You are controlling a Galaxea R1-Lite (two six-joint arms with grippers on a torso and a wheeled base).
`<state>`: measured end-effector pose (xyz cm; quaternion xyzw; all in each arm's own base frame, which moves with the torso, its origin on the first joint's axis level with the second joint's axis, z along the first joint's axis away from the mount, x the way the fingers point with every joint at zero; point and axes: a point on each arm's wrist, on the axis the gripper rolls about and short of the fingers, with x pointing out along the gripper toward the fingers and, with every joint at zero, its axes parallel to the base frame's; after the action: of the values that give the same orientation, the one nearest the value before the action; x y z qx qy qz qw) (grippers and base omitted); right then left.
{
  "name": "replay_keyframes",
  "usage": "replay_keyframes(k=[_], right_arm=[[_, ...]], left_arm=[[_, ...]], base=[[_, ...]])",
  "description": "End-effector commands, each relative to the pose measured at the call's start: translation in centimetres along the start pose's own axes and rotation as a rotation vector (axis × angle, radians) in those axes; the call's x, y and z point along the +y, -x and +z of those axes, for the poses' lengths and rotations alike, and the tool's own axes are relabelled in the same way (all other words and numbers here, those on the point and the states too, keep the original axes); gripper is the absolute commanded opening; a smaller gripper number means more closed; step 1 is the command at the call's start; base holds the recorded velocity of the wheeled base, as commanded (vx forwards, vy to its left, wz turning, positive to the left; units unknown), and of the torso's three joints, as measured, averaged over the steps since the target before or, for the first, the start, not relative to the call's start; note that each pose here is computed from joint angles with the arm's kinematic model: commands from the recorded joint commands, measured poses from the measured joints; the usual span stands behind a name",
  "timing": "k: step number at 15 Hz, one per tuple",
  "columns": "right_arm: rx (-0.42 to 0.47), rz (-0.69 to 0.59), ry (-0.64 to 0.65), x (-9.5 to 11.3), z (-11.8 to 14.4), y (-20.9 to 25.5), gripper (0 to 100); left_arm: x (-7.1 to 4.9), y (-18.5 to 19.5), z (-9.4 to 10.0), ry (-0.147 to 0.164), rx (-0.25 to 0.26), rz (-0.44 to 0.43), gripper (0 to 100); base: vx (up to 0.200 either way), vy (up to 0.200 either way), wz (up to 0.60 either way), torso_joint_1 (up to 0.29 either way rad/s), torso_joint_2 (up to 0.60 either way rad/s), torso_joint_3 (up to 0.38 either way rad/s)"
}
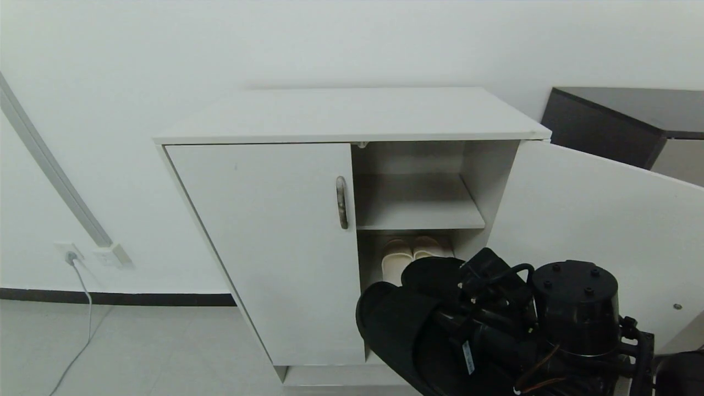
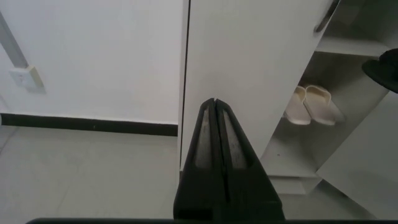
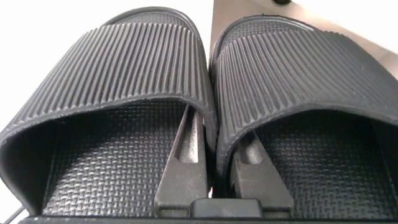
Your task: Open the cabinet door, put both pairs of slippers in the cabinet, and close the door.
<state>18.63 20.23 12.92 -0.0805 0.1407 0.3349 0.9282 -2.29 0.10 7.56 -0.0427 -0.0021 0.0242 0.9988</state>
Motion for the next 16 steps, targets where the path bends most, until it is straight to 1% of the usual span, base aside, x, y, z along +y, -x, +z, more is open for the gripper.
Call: replay_keyframes(k=[1, 4, 9, 11, 16], right_arm=[[0.005, 0.001, 0.001, 0.03, -0.13, -0.09, 0], [0.010, 0.001, 0.002, 0.03, -0.26, -0.05, 0], [0.010, 0.001, 0.003, 0.02, -0.29, -0.03, 0], [0.010, 0.001, 0.002, 0.02, -0.29, -0.03, 0], [-0.007, 0.007, 0.004, 0.14, -0.21, 0.04, 0]], left_arm=[[0.00, -0.01, 0.00, 0.001, 0.001, 0.001, 0], [0.00, -0.01, 0.00, 0.001, 0.001, 0.001, 0], [0.00, -0.01, 0.00, 0.001, 0.001, 0.001, 0], [0.00, -0.01, 0.00, 0.001, 0.001, 0.001, 0], [0.00, -0.01, 0.00, 0.001, 0.001, 0.001, 0]], base=[[0.000, 0.000, 0.00, -0.100, 0.46, 0.354], [0.000, 0.000, 0.00, -0.085, 0.45, 0.362], [0.000, 0.000, 0.00, -0.029, 0.40, 0.372], [0.000, 0.000, 0.00, 0.002, 0.12, 0.107], [0.000, 0.000, 0.00, 0.000, 0.00, 0.000]])
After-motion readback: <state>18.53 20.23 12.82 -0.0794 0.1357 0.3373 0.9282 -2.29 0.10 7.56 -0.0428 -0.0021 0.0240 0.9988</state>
